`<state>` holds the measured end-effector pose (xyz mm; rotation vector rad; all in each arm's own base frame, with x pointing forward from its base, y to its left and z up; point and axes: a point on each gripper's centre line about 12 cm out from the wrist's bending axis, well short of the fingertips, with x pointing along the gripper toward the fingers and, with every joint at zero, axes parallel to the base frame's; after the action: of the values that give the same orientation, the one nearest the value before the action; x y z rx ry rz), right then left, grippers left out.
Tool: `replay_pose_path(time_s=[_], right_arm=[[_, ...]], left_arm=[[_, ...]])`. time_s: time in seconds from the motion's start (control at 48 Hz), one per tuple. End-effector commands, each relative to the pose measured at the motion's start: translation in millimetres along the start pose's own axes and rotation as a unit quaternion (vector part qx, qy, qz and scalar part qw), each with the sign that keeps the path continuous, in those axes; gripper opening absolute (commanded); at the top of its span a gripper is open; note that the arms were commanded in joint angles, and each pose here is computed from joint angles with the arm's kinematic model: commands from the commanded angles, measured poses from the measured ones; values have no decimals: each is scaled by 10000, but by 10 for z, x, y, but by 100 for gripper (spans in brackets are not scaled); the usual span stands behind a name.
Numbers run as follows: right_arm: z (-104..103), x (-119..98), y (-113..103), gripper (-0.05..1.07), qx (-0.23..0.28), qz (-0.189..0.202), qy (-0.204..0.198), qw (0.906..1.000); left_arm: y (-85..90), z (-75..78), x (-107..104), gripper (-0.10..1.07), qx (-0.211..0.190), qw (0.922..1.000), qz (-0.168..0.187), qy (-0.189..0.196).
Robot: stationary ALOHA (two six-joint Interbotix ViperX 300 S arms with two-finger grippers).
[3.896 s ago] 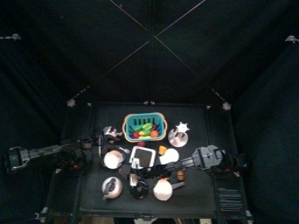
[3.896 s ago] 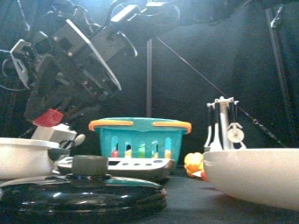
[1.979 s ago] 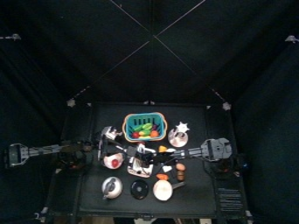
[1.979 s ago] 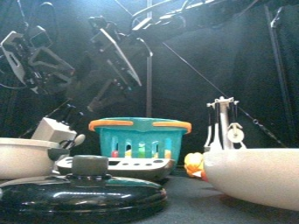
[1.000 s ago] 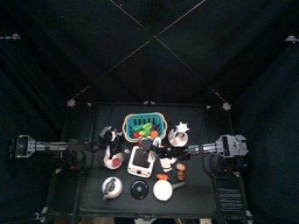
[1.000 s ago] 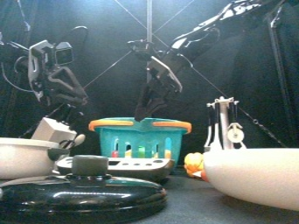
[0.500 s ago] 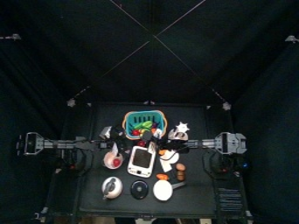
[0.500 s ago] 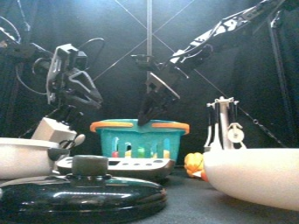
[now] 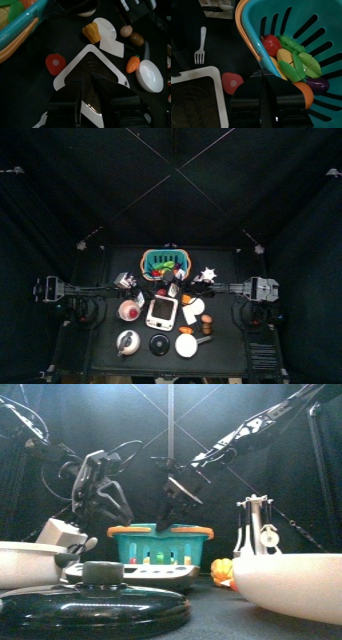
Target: Grab strawberry half
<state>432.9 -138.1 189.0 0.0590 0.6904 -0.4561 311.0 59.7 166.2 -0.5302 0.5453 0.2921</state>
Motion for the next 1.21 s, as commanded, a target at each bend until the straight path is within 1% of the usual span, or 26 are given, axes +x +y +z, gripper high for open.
replay_pose_path(time_s=[0.0, 0.167, 0.271, 0.438, 0.521, 0.625, 0.771, 0.938, 1.062, 1.188], right_arm=[[182, -64, -101, 43, 91, -55, -246, 9996], [206, -38, -217, 43, 159, -154, -264, 9994], [188, -47, -233, 43, 173, -165, -246, 9994], [212, -138, -206, 43, 190, -104, -325, 9992], [204, -190, -193, 43, 216, -80, -336, 9992], [181, -270, -163, 43, 303, -24, -338, 9990], [93, -388, -133, 43, 420, 46, -281, 9987], [-5, -593, -82, 43, 477, 153, -280, 9984], [-73, -799, -65, 43, 493, 212, -329, 9980], [-146, -962, -49, 43, 550, 290, -364, 9974]], left_arm=[[22, 124, 116, 64, 81, 9999, 44, -67], [116, 176, 328, 64, 160, 9996, 205, 49], [203, 186, 441, 64, 177, 9987, 427, 219], [303, 156, 523, 64, 228, 9939, 876, 622], [319, 153, 539, 64, 254, 9921, 990, 724], [318, 158, 539, 64, 293, 9920, 991, 724], [313, 179, 530, 64, 289, 9924, 979, 689], [283, 183, 556, 66, 330, 9925, 949, 695], [280, 186, 598, 74, 326, 9924, 950, 711], [262, 234, 639, 86, 305, 9929, 933, 667]])
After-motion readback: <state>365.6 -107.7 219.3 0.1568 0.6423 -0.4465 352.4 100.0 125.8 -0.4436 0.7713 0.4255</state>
